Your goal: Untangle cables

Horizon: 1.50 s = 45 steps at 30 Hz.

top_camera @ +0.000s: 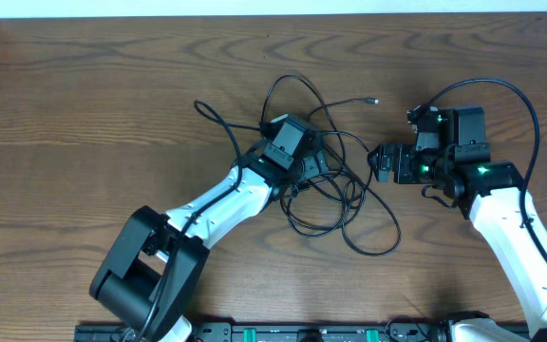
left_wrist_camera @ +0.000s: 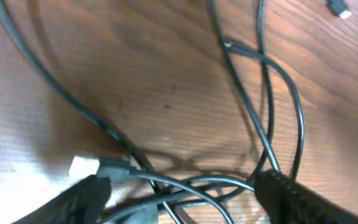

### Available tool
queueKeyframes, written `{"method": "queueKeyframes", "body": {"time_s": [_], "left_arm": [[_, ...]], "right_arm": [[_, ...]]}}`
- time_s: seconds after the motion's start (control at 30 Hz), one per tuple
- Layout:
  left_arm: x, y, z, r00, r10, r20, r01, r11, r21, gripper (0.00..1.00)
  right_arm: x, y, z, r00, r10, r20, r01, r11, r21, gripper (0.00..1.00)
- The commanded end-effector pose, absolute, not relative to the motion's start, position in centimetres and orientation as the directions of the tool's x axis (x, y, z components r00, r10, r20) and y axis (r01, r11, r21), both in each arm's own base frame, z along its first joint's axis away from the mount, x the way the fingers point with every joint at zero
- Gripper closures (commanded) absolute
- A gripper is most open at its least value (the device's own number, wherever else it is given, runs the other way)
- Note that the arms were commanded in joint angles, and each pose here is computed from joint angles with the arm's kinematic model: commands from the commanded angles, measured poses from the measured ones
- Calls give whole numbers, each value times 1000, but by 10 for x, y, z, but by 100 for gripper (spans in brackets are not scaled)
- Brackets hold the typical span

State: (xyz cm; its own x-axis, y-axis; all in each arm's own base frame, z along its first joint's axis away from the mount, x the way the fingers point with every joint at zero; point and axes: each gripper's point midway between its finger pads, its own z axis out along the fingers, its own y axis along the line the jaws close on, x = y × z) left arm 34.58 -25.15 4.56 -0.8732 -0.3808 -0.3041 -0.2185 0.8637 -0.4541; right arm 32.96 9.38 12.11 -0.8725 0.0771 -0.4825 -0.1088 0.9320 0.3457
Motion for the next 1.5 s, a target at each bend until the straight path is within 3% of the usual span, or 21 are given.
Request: {"method": "queueKeyframes", "body": {"time_s": [0.0, 0.2, 0.7, 0.83, 1.03, 1.07, 1.17, 1.23, 1.47], "left_arm": [[343, -241, 30, -840, -479, -254, -350, 837, -422, 24], [347, -224, 26, -731, -638, -241, -519, 750, -410, 23], [338, -220, -13, -561, -820, -112, -740, 558, -376, 24], [335, -223, -16, -571, -816, -92, -742, 560, -368, 44], [334, -222, -17, -576, -813, -92, -741, 566, -361, 60], [332, -221, -18, -576, -812, -92, -744, 567, -353, 68], [331, -220, -18, -582, -808, -95, -742, 575, -345, 80], [332, -219, -17, -610, -785, -110, -717, 606, -345, 85], [351, -213, 27, -721, -679, -138, -571, 695, -437, 87]], "right_arm": [[329, 93, 120, -872, 74, -484, -108, 935, 339, 1], [327, 92, 116, -876, 74, -477, -106, 935, 339, 1], [326, 92, 114, -877, 73, -475, -106, 935, 338, 1], [326, 92, 114, -877, 73, -475, -105, 935, 337, 1], [326, 91, 113, -877, 73, -475, -102, 938, 332, 1], [326, 91, 113, -877, 73, -475, -102, 938, 332, 1], [326, 91, 113, -877, 73, -475, -102, 938, 333, 1], [326, 91, 113, -877, 73, -474, -102, 938, 333, 1], [324, 91, 111, -883, 73, -464, -98, 938, 332, 1]]}}
